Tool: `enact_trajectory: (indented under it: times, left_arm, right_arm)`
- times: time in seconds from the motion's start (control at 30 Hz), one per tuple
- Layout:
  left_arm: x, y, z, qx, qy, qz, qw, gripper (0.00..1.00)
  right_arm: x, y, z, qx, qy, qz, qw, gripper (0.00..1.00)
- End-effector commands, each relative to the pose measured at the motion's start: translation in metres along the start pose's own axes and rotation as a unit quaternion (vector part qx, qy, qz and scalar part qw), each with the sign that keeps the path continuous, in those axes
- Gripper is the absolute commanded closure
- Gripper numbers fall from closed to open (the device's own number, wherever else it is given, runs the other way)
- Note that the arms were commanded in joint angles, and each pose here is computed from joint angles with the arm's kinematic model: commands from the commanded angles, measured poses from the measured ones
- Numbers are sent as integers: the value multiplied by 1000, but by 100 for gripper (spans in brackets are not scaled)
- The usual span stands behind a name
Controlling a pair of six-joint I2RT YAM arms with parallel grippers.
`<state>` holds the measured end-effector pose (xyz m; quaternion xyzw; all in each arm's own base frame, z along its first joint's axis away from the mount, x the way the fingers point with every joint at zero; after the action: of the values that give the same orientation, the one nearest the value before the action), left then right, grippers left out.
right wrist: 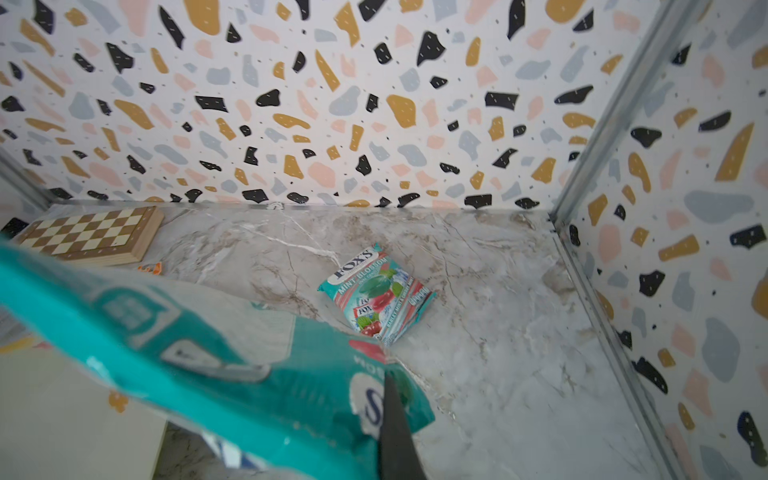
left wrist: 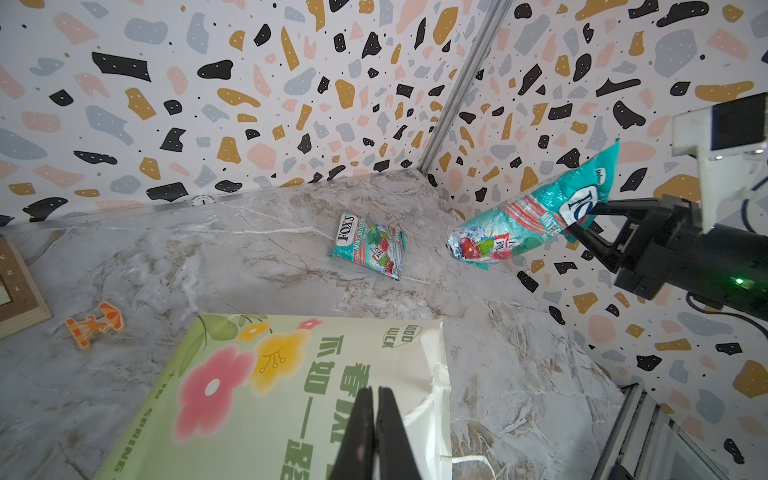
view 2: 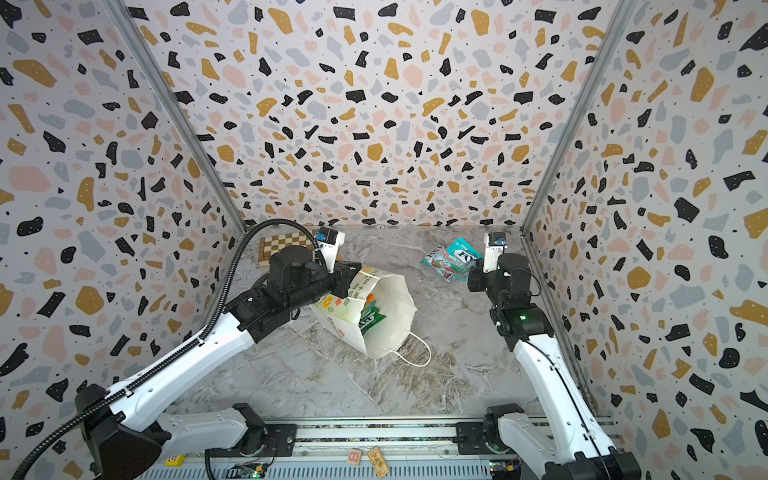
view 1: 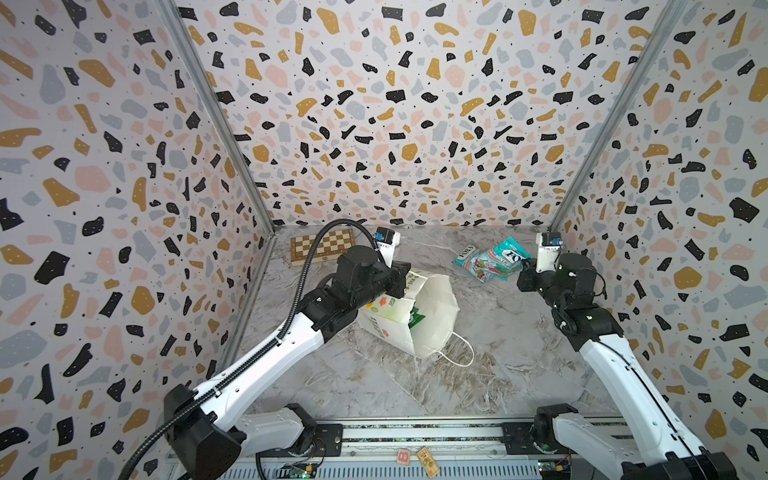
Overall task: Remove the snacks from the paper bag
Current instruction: 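Carry the teal packet beside the first one and lower it onto the table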
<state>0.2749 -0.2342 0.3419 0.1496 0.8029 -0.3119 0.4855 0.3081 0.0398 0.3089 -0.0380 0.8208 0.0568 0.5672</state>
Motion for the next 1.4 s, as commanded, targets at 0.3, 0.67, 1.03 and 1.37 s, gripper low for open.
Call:
enact_trajectory:
  times: [0.3,0.67,1.03,1.37]
  left_arm:
    - [-12,-6,-5,11,-25,5,1000,100]
    - [-13,-7,-6,14,-27,9,1000,100]
    - [-12,-5,-7,8,-25,13,1000,100]
    - [-12,-6,-10,8,-27,11,1000,100]
  right_arm:
    - [16,-39,43,-29,4,115,993,100]
    - [84,-92,85,-38,24,235,971,100]
    - [155,-115,99,-13,58,326,944,100]
    - [166,-114,106,-22,82,333,939,100]
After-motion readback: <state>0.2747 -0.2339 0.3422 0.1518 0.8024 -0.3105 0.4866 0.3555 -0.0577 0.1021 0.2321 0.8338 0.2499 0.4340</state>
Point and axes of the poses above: each gripper's point midway between its finger pads, its own z axis out along the fingers, its own y axis along the line the jaws close on, x = y × z, the point moved 5 cm from there along -z, back along the fingers, and after that the axes turned 2 degrees about -z, right-handed, at the moved point
